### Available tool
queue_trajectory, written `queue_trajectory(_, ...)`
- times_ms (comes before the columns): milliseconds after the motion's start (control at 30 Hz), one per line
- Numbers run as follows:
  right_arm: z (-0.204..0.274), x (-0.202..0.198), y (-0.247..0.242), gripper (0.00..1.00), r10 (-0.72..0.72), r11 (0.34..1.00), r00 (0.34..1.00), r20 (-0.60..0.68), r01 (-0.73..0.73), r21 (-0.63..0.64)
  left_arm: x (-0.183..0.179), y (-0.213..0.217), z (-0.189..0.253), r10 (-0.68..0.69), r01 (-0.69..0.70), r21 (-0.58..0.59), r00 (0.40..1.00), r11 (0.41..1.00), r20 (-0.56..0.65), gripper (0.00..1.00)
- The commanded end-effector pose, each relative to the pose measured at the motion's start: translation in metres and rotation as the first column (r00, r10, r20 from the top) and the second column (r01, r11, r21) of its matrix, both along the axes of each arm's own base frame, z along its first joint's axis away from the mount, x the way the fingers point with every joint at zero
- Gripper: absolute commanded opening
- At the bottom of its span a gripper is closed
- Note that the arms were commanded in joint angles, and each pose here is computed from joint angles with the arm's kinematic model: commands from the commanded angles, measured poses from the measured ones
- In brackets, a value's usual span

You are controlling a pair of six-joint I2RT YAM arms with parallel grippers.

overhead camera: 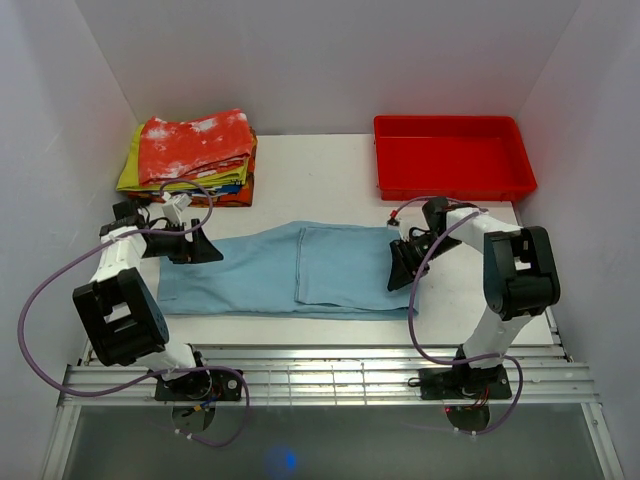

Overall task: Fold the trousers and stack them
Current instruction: Fold the trousers

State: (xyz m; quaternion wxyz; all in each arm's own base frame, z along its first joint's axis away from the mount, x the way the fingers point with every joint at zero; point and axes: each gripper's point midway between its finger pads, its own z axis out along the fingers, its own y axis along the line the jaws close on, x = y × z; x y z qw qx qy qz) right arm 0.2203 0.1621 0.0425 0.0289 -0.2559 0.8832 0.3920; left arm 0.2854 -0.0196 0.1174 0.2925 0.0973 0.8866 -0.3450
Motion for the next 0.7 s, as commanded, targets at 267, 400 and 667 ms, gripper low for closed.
queue_trajectory(267, 0.004, -0.045, -0.039, 0.30, 0.246, 0.961, 0.957, -0.156, -0.261, -0.085, 0.016, 0.014, 0.004, 0.041, -0.044, 0.065, 0.998, 0.997, 0.046, 0.88)
queue_trajectory(400, -0.040, -0.061, -0.066, 0.29, 0.250, 0.927, 0.938, -0.239, -0.303, -0.221, 0.013, 0.031, -0.011, 0.114, -0.111, 0.107, 0.993, 0.988, -0.018, 0.89)
queue_trajectory(667, -0.019, -0.026, -0.086, 0.33, 0.252, 0.917, 0.968, -0.003, -0.240, -0.318, -0.016, 0.079, -0.028, 0.209, -0.191, 0.136, 0.969, 0.972, -0.133, 0.90)
